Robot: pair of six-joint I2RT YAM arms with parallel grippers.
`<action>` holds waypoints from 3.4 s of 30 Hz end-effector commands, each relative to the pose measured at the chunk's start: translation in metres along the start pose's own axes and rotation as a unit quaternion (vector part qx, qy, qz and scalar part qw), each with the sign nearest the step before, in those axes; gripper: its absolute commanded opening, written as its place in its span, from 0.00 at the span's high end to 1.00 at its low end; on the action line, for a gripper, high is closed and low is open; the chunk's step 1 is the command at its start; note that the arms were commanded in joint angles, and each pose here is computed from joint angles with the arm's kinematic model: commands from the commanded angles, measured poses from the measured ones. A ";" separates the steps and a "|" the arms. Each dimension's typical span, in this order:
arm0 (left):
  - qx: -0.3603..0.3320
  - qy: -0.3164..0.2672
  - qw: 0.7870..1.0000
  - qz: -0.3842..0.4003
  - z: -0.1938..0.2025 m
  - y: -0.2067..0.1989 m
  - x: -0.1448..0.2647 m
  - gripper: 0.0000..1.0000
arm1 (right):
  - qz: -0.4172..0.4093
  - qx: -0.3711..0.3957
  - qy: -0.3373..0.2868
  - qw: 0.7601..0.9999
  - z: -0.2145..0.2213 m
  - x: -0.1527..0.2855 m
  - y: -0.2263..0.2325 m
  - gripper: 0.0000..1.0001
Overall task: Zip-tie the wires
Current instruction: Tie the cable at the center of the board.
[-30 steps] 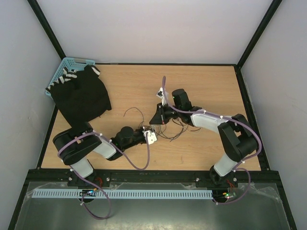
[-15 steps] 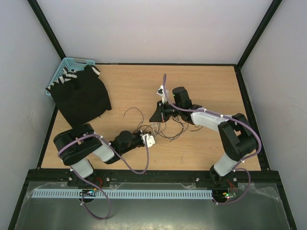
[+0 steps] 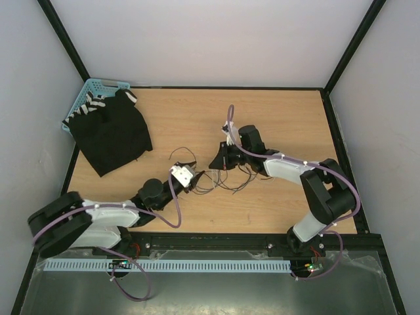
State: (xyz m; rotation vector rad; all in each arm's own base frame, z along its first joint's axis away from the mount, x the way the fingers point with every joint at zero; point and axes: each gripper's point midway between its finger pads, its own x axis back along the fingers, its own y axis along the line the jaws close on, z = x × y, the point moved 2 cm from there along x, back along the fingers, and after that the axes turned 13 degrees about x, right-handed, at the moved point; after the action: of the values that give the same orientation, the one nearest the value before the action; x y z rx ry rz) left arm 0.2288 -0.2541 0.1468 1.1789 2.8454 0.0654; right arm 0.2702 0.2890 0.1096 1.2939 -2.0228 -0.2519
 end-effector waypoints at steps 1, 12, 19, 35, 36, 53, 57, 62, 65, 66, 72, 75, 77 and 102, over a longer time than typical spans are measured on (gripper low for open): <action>0.110 0.058 0.992 -0.036 -0.003 -0.001 0.002 0.50 | 0.072 -0.044 -0.068 0.994 -0.017 0.010 -0.009 1.00; 0.163 0.116 0.980 -0.001 0.009 -0.024 -0.003 0.43 | 0.145 -0.117 -0.138 0.973 -0.023 0.019 -0.006 1.00; 0.164 0.103 0.981 -0.013 0.014 -0.026 -0.019 0.34 | 0.153 -0.137 -0.149 0.967 -0.019 0.023 -0.003 1.00; 0.160 0.053 0.985 -0.035 0.006 -0.021 -0.054 0.34 | 0.142 -0.153 -0.148 0.967 -0.013 0.023 0.001 1.00; 0.159 0.052 0.985 -0.036 0.006 -0.021 -0.056 0.36 | 0.142 -0.153 -0.148 0.967 -0.012 0.023 0.001 1.00; 0.165 0.056 0.983 -0.061 0.022 -0.011 -0.067 0.54 | 0.129 -0.168 -0.149 0.966 -0.010 0.021 0.004 1.00; 0.168 0.056 0.982 -0.062 0.023 -0.009 -0.070 0.56 | 0.122 -0.176 -0.150 0.965 -0.008 0.020 0.005 1.00; 0.175 0.063 0.980 -0.067 0.031 -0.009 -0.071 0.57 | 0.118 -0.179 -0.150 0.965 -0.009 0.019 0.006 1.00; 0.176 0.062 0.980 -0.069 0.032 -0.007 -0.072 0.59 | 0.119 -0.179 -0.149 0.965 -0.008 0.019 0.005 1.00; 0.176 0.060 0.980 -0.070 0.031 -0.006 -0.072 0.60 | 0.118 -0.179 -0.149 0.965 -0.008 0.019 0.005 1.00; 0.175 0.049 0.980 -0.077 0.027 0.000 -0.072 0.72 | 0.118 -0.180 -0.146 0.966 -0.006 0.017 0.004 1.00; 0.176 0.045 0.980 -0.077 0.025 0.001 -0.070 0.79 | 0.121 -0.180 -0.146 0.965 -0.006 0.017 0.003 1.00; 0.175 0.044 0.981 -0.073 0.024 0.001 -0.069 0.86 | 0.123 -0.177 -0.147 0.965 -0.007 0.016 0.002 1.00; 0.200 0.083 0.974 -0.063 0.060 -0.023 -0.038 1.00 | 0.174 -0.154 -0.194 0.953 -0.057 0.024 -0.023 1.00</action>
State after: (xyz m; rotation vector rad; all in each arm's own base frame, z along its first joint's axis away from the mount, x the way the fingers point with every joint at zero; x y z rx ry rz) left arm 0.2557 -0.2954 0.0972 1.0504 3.1598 -0.4397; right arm 0.2851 0.2785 0.1237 0.7715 -2.2366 -0.6383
